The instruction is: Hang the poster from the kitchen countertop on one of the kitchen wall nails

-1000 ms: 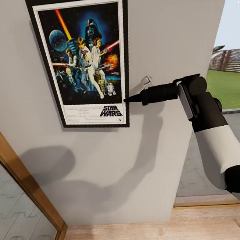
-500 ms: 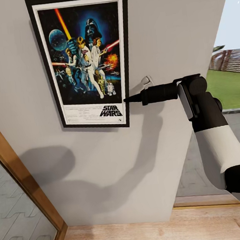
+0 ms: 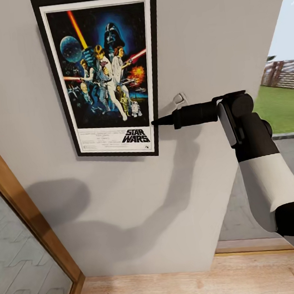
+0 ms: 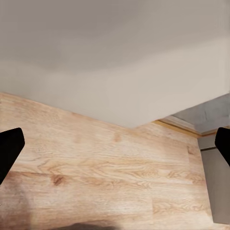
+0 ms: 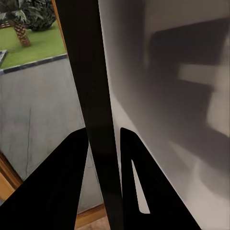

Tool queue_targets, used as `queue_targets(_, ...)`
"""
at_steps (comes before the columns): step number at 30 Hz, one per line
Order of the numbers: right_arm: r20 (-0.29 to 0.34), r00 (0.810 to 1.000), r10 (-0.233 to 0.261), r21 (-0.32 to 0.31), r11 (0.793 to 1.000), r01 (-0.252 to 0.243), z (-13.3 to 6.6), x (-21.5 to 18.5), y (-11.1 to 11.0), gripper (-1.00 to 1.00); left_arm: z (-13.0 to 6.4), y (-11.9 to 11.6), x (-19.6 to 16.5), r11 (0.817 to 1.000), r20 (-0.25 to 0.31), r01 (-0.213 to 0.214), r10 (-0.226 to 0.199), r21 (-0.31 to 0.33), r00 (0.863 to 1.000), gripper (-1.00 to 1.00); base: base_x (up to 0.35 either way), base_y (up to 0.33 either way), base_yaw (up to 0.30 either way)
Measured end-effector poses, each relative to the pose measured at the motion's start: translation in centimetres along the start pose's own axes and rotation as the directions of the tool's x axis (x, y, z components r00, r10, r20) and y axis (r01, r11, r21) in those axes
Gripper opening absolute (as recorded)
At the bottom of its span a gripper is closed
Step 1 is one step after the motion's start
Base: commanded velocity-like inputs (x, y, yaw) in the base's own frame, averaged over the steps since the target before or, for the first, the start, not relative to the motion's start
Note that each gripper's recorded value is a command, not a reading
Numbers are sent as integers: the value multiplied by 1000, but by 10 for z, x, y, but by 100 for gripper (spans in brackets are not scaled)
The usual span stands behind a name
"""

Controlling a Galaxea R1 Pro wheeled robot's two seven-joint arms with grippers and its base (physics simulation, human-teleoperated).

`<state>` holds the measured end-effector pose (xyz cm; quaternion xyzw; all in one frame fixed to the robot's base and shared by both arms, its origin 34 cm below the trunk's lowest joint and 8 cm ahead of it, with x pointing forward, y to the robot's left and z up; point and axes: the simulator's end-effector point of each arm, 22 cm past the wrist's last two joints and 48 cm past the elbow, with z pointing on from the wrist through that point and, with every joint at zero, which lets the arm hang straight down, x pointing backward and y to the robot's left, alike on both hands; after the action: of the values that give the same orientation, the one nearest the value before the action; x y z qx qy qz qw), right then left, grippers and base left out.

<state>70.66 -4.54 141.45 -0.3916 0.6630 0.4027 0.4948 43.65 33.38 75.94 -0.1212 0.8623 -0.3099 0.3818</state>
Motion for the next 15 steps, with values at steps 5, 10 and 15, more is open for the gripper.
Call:
queue_targets(5,1,1000,0,0,1000,0,0,0,0,-100,0,0,0,1000,0,0,0,0,1000,100,0,139,0)
queue_targets(10,1,1000,1,0,1000,-1,0,0,0,-100,0,0,0,1000,1,0,0,0,1000,100,0,66,0)
queue_targets(15,1,1000,0,0,1000,0,0,0,0,-100,0,0,0,1000,1,1,-1,-1,1000,100,0,137,0)
